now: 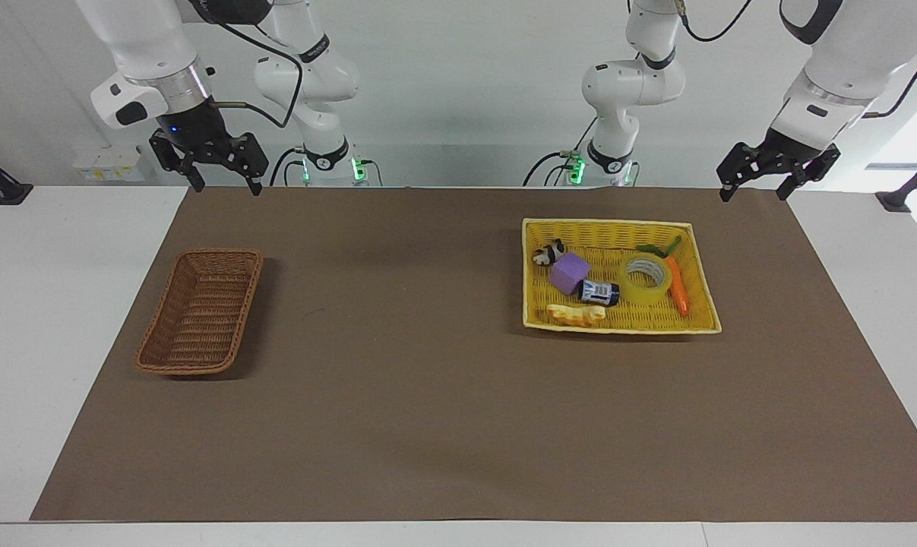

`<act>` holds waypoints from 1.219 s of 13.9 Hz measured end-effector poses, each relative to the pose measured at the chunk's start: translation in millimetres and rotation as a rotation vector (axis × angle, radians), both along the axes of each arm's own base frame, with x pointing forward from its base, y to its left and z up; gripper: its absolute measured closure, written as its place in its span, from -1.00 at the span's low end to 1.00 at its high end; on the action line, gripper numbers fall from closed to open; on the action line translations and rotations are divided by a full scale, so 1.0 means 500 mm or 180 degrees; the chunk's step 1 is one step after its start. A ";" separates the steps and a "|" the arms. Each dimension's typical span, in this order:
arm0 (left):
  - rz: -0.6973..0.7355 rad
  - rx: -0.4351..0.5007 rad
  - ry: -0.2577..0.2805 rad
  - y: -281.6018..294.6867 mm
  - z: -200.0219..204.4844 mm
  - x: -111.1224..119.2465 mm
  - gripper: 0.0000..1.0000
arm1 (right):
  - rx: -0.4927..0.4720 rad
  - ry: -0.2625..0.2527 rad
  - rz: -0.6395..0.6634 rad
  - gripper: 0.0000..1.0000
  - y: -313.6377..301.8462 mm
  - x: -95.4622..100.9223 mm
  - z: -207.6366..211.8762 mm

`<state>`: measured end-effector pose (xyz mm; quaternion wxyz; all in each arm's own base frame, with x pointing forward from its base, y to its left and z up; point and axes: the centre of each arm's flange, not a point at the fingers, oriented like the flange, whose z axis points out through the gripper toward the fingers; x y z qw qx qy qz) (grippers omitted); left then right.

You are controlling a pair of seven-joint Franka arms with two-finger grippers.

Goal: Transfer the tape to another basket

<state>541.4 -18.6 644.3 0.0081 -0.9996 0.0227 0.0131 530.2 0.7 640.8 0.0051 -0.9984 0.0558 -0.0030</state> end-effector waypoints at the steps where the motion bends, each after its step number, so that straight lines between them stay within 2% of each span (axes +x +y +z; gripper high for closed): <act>1: -0.0016 -0.0001 -0.0009 0.000 -0.001 0.002 -1.00 | 0.0000 0.0000 0.0000 -1.00 0.000 0.000 0.000; 17: -0.0060 -0.0004 -0.0029 -0.002 0.002 0.003 -1.00 | 0.0000 0.0000 0.0000 -1.00 0.000 0.000 0.000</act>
